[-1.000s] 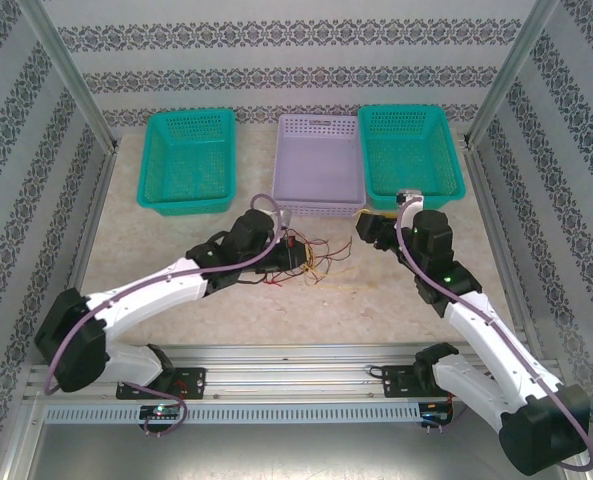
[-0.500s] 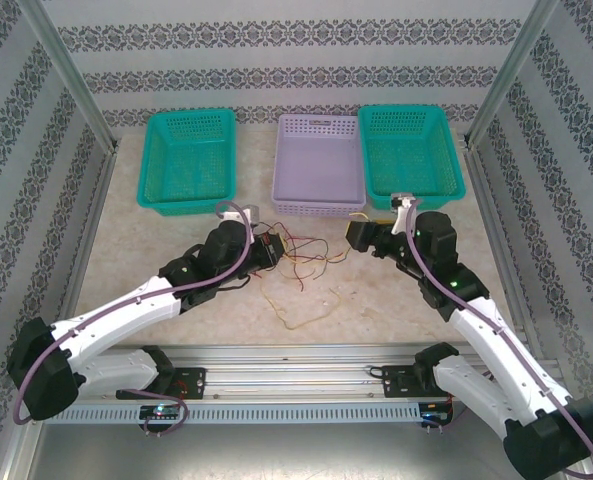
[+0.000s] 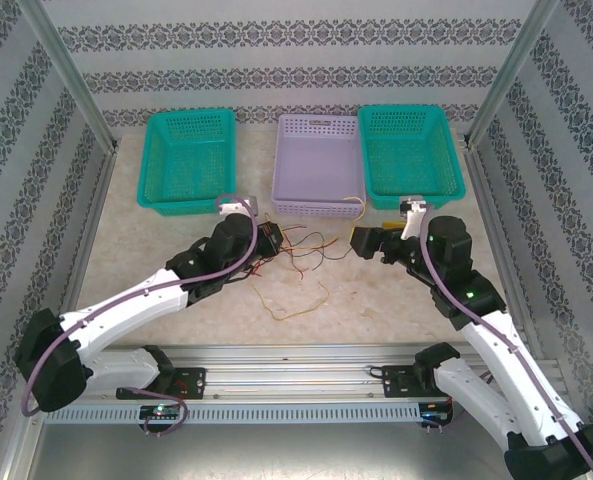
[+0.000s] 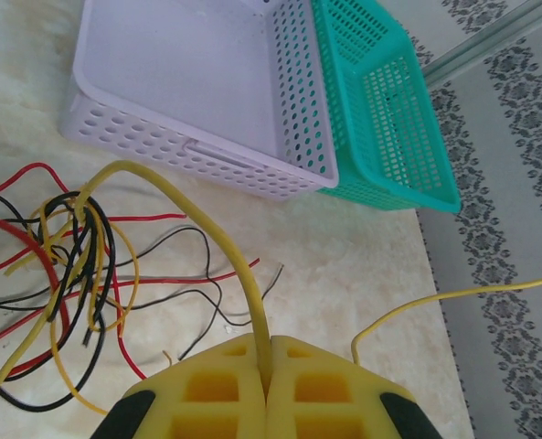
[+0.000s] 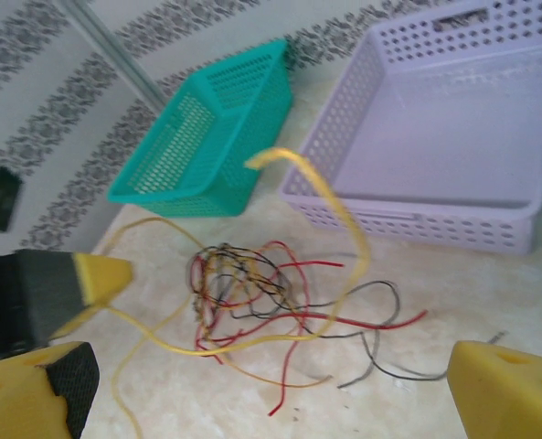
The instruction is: Untangle the cables
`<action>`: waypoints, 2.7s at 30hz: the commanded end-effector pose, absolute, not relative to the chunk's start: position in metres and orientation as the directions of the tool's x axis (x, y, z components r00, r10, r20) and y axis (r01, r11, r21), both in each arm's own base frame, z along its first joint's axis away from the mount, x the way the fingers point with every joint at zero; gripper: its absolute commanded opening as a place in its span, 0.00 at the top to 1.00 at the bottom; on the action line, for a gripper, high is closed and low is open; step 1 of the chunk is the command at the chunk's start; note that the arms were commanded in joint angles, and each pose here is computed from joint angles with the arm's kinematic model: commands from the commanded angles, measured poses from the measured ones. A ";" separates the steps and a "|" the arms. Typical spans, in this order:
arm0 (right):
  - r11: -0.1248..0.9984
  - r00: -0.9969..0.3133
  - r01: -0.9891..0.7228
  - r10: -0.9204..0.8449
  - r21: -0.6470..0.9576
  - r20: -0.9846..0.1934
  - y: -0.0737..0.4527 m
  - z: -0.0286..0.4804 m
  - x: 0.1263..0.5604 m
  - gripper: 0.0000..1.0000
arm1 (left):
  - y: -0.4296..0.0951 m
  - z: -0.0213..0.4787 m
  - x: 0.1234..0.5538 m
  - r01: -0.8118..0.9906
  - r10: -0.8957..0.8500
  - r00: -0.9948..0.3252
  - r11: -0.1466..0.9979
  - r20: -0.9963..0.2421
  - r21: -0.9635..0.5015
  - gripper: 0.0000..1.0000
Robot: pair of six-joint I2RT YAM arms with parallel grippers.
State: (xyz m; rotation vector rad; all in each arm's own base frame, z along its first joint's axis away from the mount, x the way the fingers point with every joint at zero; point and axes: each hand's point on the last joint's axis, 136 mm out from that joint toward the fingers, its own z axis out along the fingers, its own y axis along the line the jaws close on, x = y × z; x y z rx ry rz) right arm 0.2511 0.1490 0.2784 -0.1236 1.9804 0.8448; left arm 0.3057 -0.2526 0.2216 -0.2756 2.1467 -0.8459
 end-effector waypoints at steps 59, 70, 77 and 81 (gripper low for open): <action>0.706 -0.515 -0.604 0.008 0.370 -0.857 0.361 0.131 0.244 1.00 | -0.192 0.341 0.322 0.086 -0.645 -0.372 0.692 -0.668 -0.717 1.00; 0.722 -0.417 -0.577 0.143 0.382 -0.898 0.282 0.208 0.231 1.00 | -0.234 0.382 0.339 0.382 -0.482 -0.417 0.676 -0.770 -0.630 1.00; 0.708 -0.355 -0.596 0.190 0.379 -0.915 0.245 0.259 0.219 1.00 | -0.289 0.385 0.377 0.557 -0.385 -0.463 0.574 -0.798 -0.600 1.00; 0.716 -0.326 -0.596 0.196 0.362 -0.925 0.234 0.275 0.215 1.00 | -0.318 0.357 0.413 0.563 -0.345 -0.541 0.530 -0.767 -0.635 1.00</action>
